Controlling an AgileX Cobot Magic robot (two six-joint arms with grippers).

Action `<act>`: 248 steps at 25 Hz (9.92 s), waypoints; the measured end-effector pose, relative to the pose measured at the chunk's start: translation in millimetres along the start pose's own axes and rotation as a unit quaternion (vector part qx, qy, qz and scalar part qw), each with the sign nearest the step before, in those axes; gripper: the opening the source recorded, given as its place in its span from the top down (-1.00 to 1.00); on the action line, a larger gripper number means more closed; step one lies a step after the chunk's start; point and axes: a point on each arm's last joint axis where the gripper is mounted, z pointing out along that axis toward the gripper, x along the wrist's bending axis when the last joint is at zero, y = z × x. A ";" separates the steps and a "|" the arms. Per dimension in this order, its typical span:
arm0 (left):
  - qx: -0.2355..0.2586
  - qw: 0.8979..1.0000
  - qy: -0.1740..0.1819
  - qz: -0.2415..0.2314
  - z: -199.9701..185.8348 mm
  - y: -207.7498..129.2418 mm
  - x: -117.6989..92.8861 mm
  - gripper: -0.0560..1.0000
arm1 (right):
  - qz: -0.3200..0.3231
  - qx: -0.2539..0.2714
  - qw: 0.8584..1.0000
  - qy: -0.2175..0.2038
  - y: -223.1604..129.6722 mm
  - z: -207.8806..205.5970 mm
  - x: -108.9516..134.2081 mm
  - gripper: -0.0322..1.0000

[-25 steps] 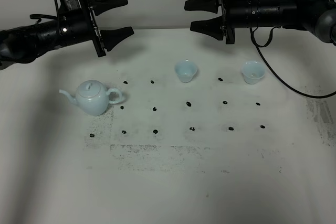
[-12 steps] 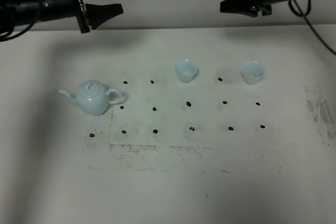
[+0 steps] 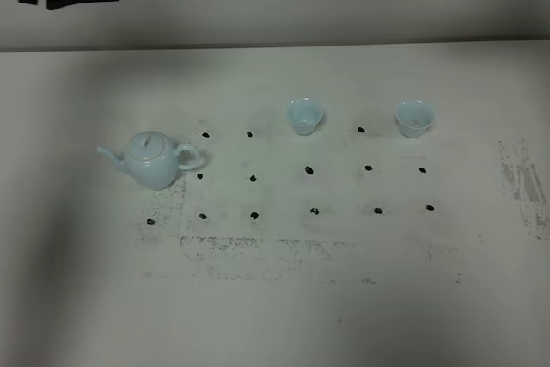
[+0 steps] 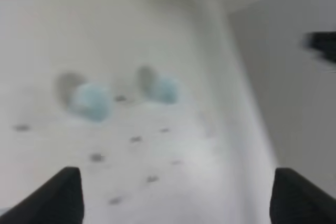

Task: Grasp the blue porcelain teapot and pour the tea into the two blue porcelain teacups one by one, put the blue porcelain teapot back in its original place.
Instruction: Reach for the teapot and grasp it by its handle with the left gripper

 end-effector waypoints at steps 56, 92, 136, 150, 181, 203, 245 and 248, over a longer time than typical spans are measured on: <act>-0.064 0.957 0.278 0.053 -69.6 -10.6 -21.5 -0.36 | -0.179 -0.181 0.963 -0.085 -405.8 -164.9 78.9 -0.19; -0.058 0.958 0.273 0.069 -68.9 -11.0 -22.4 -0.36 | -0.166 -0.192 0.962 -0.101 -414.7 -165.0 80.3 0.11; -0.067 0.957 0.271 0.083 -68.9 -8.7 -23.1 -0.36 | -0.129 -0.202 0.964 -0.112 -413.9 -161.9 84.8 0.48; -0.066 0.956 0.271 0.087 -68.9 -8.7 -23.1 -0.36 | -0.124 -0.203 0.967 -0.093 -414.0 -161.3 88.0 0.48; -0.058 0.956 0.266 0.106 -64.9 -9.3 -26.7 -0.36 | -0.135 -0.207 0.962 -0.115 -412.8 -162.4 84.8 0.48; 0.144 0.891 0.308 0.301 169.9 -65.7 -70.2 -0.32 | -0.130 -0.210 0.965 -0.094 -412.9 -161.8 88.3 0.48; 0.223 0.746 0.538 0.323 236.5 -92.7 6.5 -0.31 | -0.130 -0.210 0.965 -0.094 -412.8 -161.8 88.3 0.48; 0.228 0.744 0.541 0.320 235.4 -93.5 6.9 -0.31 | -0.130 -0.210 0.964 -0.094 -412.8 -161.9 88.3 0.48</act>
